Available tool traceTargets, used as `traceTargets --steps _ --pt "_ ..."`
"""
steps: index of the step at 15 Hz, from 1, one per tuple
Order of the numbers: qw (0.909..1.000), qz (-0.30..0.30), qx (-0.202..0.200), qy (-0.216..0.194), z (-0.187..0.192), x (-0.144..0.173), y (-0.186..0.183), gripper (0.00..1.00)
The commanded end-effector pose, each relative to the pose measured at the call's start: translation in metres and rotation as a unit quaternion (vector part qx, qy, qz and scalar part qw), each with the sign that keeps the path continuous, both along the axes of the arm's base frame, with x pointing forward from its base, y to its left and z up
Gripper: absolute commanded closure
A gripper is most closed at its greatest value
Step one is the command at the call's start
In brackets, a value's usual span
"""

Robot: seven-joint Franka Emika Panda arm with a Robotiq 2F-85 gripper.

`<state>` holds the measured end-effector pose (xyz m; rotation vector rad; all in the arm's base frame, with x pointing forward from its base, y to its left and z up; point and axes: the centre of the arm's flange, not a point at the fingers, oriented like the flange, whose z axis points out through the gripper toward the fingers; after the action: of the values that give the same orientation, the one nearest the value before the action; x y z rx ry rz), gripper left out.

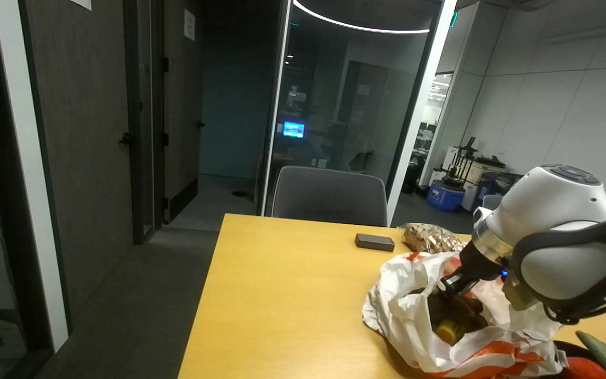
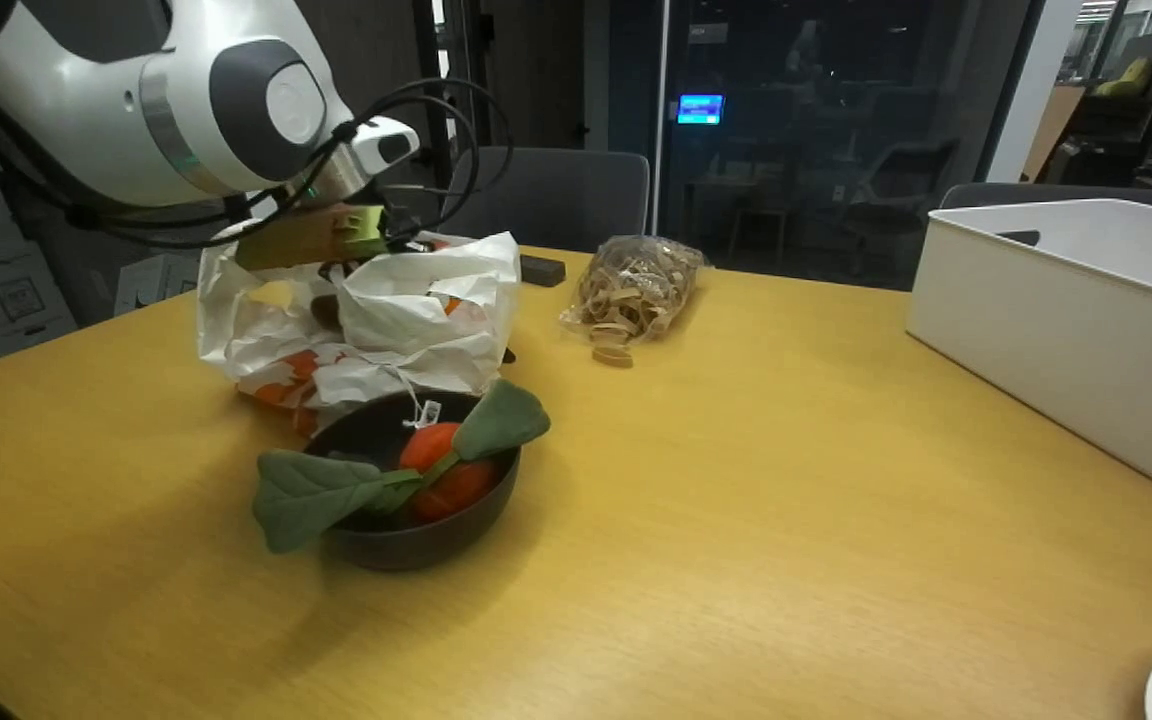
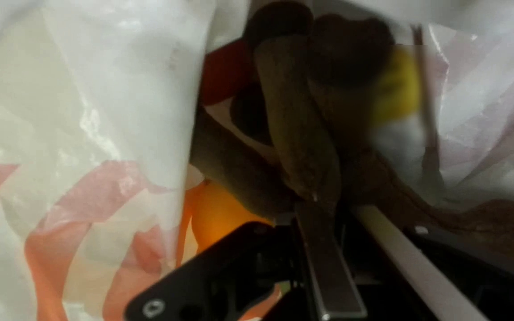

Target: Put the radish and orange in the black bowl and put the moose on the table.

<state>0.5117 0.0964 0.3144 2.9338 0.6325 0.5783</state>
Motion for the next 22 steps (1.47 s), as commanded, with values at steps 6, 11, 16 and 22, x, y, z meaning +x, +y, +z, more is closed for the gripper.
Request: traceTargets --steps 6,11,16,22 --pt "0.9982 0.008 0.053 0.027 0.078 -0.048 -0.037 0.97" --pt "0.9974 -0.052 -0.049 -0.008 0.117 -0.075 -0.064 0.97" --pt "0.9792 -0.138 -0.125 -0.081 0.130 -0.092 -0.071 0.97" --pt "0.9762 -0.198 0.013 -0.087 0.154 -0.106 -0.104 0.97"
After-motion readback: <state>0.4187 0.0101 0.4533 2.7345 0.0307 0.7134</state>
